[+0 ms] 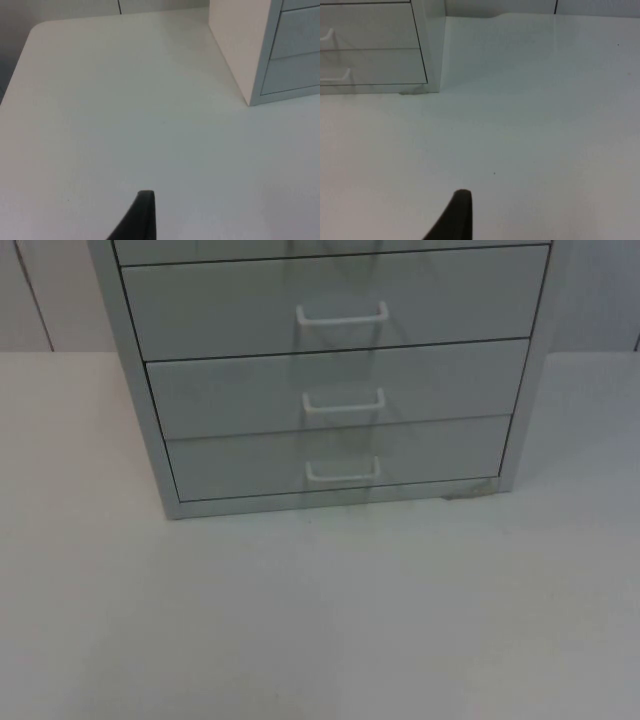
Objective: Open the drawer with the left hand, place the block into the drawer with the right hand, then close the drawer with the left hand.
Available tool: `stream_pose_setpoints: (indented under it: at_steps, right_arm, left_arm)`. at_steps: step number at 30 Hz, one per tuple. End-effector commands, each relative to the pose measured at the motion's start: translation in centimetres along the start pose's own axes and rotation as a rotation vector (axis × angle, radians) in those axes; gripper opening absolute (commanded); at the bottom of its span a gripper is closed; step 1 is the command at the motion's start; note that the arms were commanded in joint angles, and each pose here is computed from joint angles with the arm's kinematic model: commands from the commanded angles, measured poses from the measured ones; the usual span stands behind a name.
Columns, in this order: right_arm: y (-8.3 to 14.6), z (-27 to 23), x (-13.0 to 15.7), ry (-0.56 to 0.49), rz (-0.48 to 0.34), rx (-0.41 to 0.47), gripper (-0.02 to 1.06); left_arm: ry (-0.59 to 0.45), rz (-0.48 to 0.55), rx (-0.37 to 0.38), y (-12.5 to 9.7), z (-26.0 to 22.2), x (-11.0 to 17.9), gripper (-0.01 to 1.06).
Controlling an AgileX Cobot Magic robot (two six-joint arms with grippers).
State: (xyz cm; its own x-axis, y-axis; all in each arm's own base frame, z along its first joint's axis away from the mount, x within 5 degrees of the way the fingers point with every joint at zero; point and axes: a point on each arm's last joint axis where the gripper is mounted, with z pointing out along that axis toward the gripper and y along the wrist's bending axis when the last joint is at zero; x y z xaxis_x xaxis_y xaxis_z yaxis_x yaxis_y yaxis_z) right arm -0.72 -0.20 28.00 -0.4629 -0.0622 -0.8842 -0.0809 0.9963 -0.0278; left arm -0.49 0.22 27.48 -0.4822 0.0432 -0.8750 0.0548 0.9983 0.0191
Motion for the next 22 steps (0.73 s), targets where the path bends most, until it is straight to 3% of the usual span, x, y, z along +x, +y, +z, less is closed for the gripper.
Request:
stream_pose_setpoints:
  at_steps: [1, 22]
  right_arm:
    - [0.01, -0.01, 0.02, -0.007, 0.004, 0.002, 0.95]
    - [0.05, -0.01, 0.00, -0.008, 0.026, 0.044, 0.95]
  left_arm:
    - [-0.012, -0.006, 0.004, -0.07, 0.03, 0.01, 1.05]
    - [-0.011, -0.015, -0.012, -0.08, 0.02, 0.01, 1.05]
